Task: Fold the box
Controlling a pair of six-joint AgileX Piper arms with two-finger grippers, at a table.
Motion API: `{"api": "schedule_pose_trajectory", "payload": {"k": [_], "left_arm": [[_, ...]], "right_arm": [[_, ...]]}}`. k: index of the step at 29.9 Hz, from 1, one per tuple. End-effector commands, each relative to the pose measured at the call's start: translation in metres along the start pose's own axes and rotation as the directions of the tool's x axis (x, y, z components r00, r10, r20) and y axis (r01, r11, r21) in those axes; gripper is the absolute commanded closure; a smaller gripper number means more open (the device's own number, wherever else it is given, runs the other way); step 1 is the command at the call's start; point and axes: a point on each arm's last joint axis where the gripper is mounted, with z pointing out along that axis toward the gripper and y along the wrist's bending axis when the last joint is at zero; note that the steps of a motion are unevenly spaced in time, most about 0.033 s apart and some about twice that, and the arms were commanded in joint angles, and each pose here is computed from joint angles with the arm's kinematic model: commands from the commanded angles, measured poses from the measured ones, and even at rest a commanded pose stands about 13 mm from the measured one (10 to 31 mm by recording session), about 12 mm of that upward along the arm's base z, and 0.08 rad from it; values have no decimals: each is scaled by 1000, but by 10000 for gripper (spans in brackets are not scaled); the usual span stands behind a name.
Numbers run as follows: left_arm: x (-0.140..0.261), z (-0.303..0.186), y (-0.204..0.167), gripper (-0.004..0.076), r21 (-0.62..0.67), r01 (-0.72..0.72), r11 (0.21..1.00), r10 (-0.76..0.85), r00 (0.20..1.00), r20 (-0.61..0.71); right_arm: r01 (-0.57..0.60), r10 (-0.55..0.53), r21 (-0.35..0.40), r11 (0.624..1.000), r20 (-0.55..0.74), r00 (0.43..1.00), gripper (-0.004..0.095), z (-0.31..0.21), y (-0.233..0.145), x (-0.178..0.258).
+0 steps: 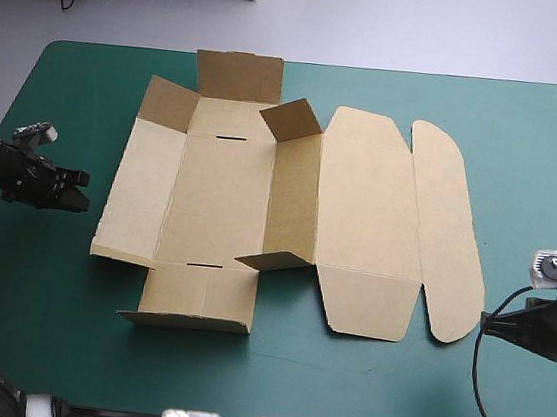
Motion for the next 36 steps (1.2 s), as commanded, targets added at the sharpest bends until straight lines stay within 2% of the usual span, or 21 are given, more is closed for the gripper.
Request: {"api": "schedule_pose_trajectory", "payload": {"k": [1, 3, 5, 7, 13, 19, 23, 25, 30, 36], "left_arm": [[-12, -8, -17, 500, 166, 11, 986, -26, 995, 92], [-15, -4, -20, 382, 252, -3, 968, -23, 995, 101], [-17, -2, -20, 293, 284, -14, 959, -20, 993, 114], [-18, 0, -19, 251, 291, -8, 957, -26, 993, 113], [-16, 10, -16, 251, 257, -17, 966, 2, 998, 59], [-15, 33, -32, 251, 222, -64, 973, 77, 996, -48], [-17, 41, -45, 257, 246, -82, 966, 100, 993, -63], [-17, 43, -47, 314, 248, -88, 965, 107, 992, -64], [-19, 45, -47, 598, 248, -72, 966, 87, 995, -51], [-22, 51, -52, 724, 278, -108, 954, 122, 992, -34]], "right_arm": [[2, -3, 9, 1000, 81, 997, 928, -5, -1, -10], [1, -2, 7, 1000, 82, 997, 928, -5, -1, -10], [1, -2, 7, 1000, 82, 997, 928, -5, -1, -10], [0, -1, 5, 1000, 82, 997, 928, -5, -1, -10], [0, -1, 6, 1000, 86, 996, 928, -5, -1, -11], [-6, 6, 2, 1000, 120, 993, 928, -6, 0, -14], [-3, 3, 5, 1000, 127, 992, 928, -6, -1, -14], [-3, 3, 5, 1000, 127, 992, 928, -6, -1, -14], [-3, 3, 5, 1000, 127, 992, 928, -6, -1, -14], [-9, 9, -5, 1000, 128, 992, 928, -6, 0, -14]]}}
